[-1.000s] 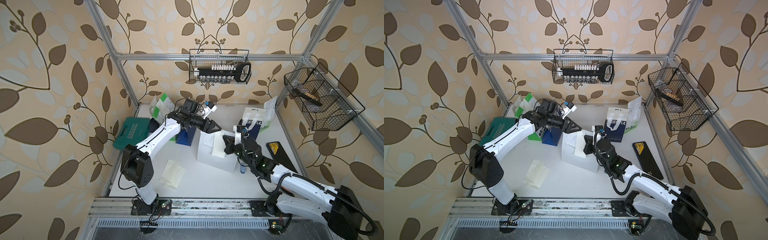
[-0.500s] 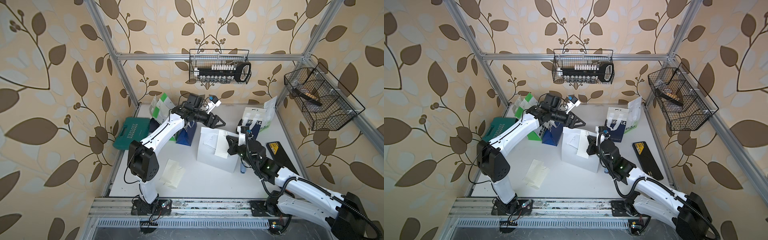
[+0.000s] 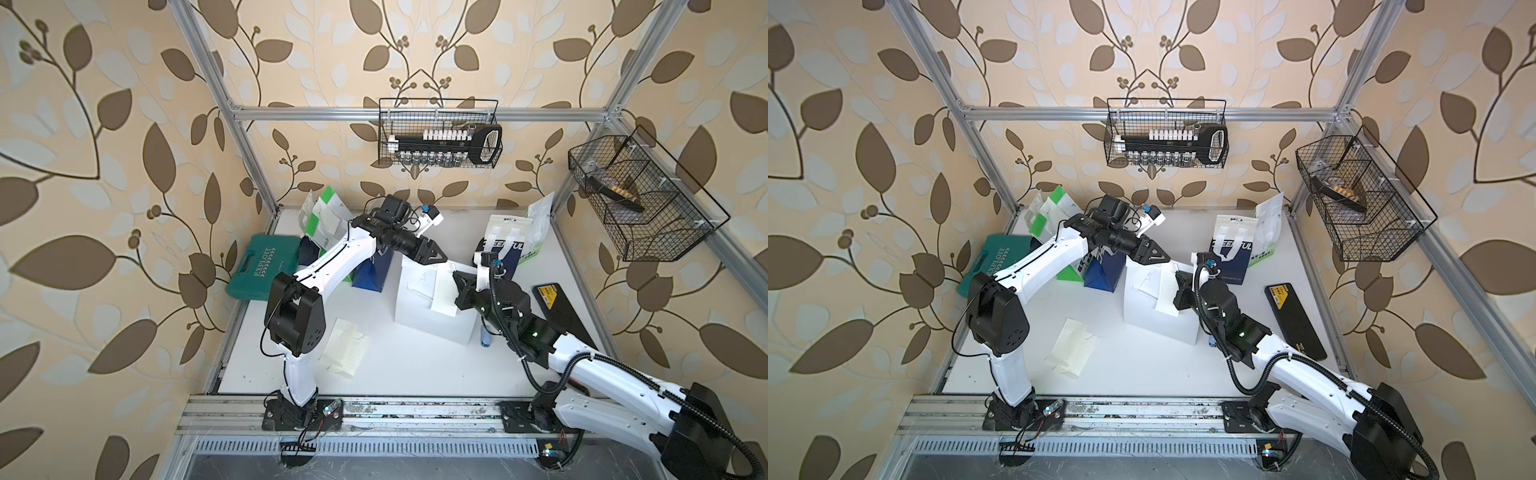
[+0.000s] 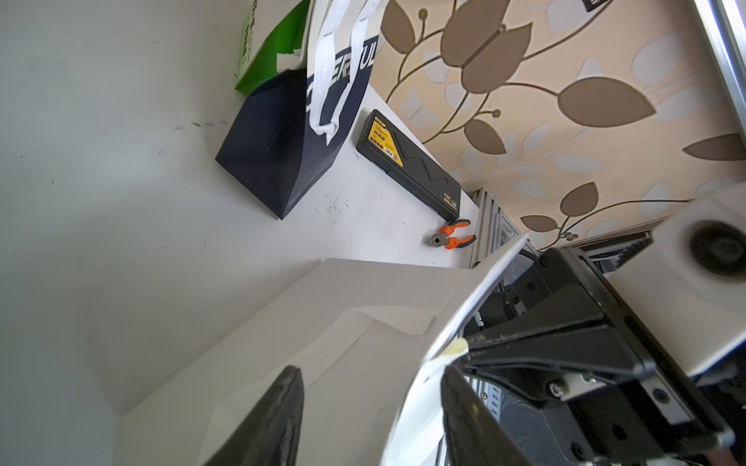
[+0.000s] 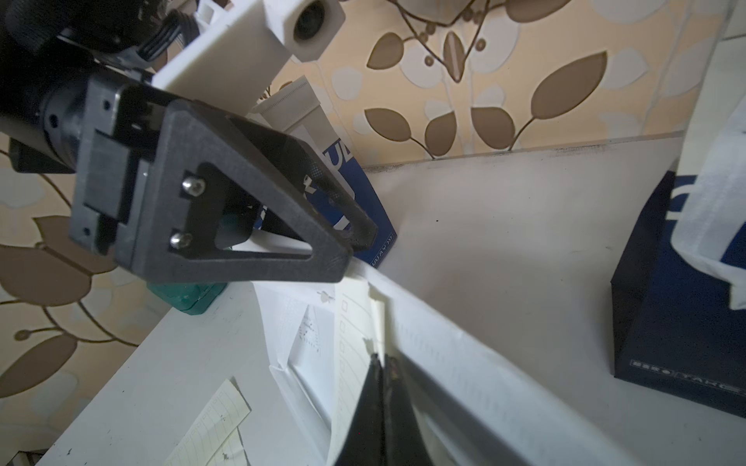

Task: Staple the receipts to the bags
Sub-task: Hold the receipt from the takeout bag.

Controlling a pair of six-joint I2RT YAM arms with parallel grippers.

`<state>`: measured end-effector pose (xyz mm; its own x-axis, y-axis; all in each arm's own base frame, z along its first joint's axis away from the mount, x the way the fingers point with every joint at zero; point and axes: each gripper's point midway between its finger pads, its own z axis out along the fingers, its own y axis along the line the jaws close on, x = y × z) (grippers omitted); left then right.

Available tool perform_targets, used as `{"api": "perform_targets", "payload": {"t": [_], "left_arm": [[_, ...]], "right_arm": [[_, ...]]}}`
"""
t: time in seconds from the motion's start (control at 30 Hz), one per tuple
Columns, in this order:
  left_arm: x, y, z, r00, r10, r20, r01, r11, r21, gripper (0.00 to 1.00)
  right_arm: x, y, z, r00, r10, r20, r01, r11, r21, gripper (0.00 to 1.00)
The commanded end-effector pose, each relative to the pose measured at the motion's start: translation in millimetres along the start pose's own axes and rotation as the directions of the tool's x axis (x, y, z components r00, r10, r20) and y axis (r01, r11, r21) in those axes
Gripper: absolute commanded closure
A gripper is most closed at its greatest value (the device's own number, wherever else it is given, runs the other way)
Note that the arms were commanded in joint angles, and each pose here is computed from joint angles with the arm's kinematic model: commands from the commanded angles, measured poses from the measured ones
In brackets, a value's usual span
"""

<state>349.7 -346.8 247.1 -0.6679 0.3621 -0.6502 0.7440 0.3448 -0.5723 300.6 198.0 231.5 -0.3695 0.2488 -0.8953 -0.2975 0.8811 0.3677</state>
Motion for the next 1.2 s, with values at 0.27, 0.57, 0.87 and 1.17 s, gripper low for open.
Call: {"api": "perform_targets", "payload": {"t": [0.27, 0.57, 0.87, 1.17], "left_arm": [[-1.4, -27.1, -10.6, 0.998, 0.067, 0.018, -0.068, 0.996, 0.052, 0.49], [2.6, -26.1, -9.1, 0.997, 0.077, 0.000, -0.077, 0.996, 0.033, 0.52], [4.2, -25.2, -6.3, 0.997, 0.081, -0.010, -0.081, 0.996, 0.027, 0.59], [6.5, -27.9, -4.4, 0.995, 0.096, -0.024, -0.095, 0.995, 0.021, 0.58]], "right_arm": [[-2.1, -17.7, 0.9, 1.000, 0.002, 0.030, -0.004, 0.998, 0.065, 1.00], [-1.5, -13.2, 5.2, 1.000, -0.002, 0.019, 0.001, 0.999, 0.048, 1.00], [-0.7, -15.3, 5.2, 1.000, 0.007, 0.023, -0.008, 0.998, 0.057, 1.00], [-0.2, -13.7, 7.4, 1.000, 0.011, 0.019, -0.012, 0.999, 0.053, 1.00]]}}
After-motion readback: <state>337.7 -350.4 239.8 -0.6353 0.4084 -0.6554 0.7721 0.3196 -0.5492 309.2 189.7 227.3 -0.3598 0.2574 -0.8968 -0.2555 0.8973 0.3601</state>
